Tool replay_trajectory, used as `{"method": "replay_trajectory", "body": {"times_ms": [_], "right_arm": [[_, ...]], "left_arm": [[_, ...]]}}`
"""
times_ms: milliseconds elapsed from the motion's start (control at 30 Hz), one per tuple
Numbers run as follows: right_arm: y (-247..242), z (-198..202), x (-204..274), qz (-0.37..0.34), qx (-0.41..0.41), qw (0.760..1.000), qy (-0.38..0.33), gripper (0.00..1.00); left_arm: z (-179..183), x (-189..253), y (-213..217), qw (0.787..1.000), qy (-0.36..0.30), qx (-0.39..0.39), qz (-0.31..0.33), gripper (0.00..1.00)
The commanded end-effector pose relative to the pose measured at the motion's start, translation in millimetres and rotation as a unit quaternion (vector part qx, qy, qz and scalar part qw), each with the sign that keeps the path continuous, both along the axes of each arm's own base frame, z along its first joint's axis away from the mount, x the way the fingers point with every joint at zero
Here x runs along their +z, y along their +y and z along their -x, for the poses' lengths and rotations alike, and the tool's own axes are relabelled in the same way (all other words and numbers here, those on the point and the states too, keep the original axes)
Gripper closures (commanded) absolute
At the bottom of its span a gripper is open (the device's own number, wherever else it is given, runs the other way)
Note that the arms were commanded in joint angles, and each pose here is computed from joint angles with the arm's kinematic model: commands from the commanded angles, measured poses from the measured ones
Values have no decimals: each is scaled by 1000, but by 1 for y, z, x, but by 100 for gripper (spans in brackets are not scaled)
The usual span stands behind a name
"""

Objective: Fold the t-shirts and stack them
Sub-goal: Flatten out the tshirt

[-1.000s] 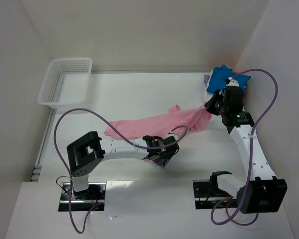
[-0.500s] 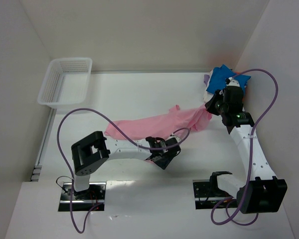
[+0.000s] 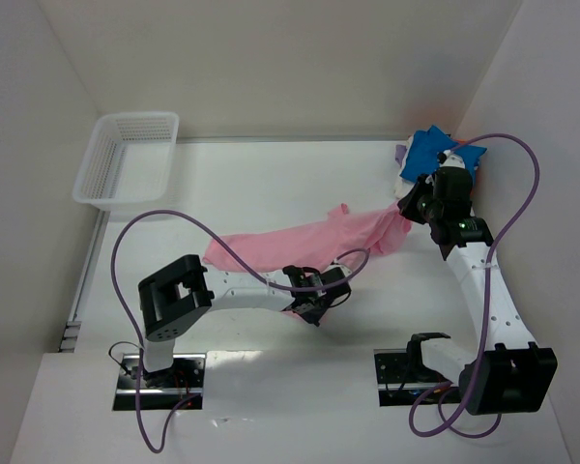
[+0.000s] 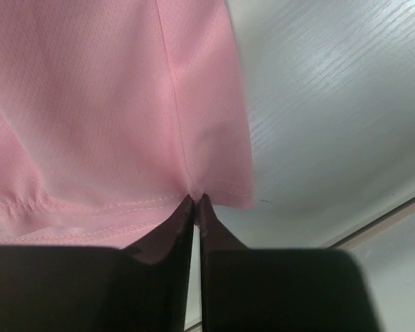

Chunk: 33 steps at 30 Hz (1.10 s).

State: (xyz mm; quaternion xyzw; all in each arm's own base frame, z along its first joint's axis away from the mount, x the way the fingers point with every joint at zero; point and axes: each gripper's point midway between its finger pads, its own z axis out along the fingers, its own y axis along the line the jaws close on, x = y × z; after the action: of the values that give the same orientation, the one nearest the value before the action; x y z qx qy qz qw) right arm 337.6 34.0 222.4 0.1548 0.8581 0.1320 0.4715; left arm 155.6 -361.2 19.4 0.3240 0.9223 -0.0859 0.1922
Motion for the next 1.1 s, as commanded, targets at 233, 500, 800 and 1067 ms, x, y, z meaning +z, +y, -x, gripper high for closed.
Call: {"method": "replay_trajectory", "body": {"times_ms": [233,500,800,1067], "right_arm": [[0,-5,10,10,2,1000,-27,94],[1,-6,13,5,2,1000,-29,94],[4,-9,23,-3,5,999,-42,94],[9,-20,50,-18,12,997,-72,94]], "left_arm": [[-26,58,-11,997,-70,28,26,100],[-44,139,-2,988,-112,58,94,99],[-50,190,24,974,-148,105,139,100],[-77,254,76,950,-193,158,188,100]]}}
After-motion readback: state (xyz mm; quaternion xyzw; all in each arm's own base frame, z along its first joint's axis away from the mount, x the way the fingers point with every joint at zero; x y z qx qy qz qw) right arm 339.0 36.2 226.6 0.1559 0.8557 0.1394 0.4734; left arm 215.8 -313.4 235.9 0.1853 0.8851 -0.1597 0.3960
